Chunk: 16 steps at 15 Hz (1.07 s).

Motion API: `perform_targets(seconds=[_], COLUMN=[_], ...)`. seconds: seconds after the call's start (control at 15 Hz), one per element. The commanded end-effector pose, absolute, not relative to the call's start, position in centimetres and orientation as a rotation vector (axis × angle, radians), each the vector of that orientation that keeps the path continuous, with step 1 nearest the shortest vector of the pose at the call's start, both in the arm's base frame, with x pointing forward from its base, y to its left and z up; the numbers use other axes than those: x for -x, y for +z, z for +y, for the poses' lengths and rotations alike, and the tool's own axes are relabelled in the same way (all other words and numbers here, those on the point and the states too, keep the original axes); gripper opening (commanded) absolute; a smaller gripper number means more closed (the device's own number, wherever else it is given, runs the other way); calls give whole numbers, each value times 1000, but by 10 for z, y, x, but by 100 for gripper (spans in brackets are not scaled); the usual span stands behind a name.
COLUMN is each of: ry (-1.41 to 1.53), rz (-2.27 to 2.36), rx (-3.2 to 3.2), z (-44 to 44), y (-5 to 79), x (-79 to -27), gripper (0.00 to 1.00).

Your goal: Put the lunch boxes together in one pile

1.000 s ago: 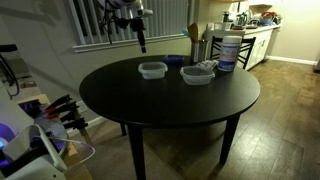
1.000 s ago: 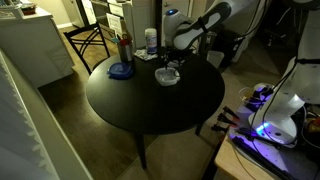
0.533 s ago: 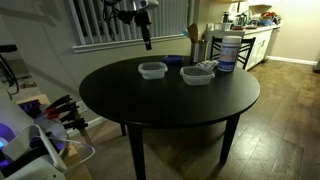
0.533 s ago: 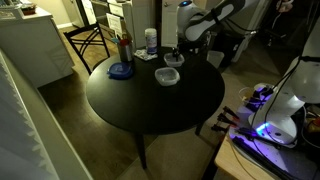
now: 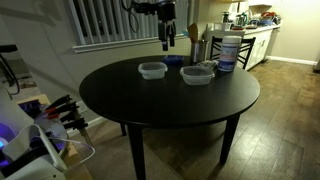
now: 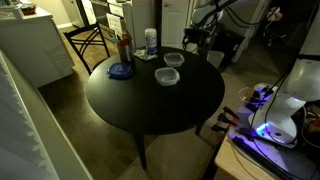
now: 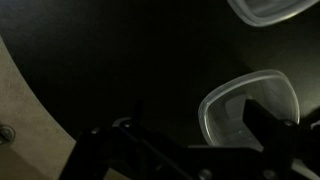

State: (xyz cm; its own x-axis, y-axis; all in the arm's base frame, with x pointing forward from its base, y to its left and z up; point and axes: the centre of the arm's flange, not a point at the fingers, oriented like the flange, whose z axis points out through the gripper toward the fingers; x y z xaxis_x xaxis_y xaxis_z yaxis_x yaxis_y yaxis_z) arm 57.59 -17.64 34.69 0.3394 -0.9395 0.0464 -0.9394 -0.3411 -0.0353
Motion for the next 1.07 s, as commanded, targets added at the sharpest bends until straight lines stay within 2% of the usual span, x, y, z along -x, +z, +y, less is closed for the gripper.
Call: perform_targets(seconds=[0.0,0.47,0.8,0.87,0.93,1.0], ry=[-79,6,-3,4,8,10], rz=[1904,1975,2021,2025,2027,2030], rx=[2380,2277,2263,2269,2271,2269], z=[-213,-232,-254,-260,-265,-269], y=[323,248,215,212,209,208], x=[-601,-645,-654,-652,-651,-647], gripper=[100,100,100,90,73,67])
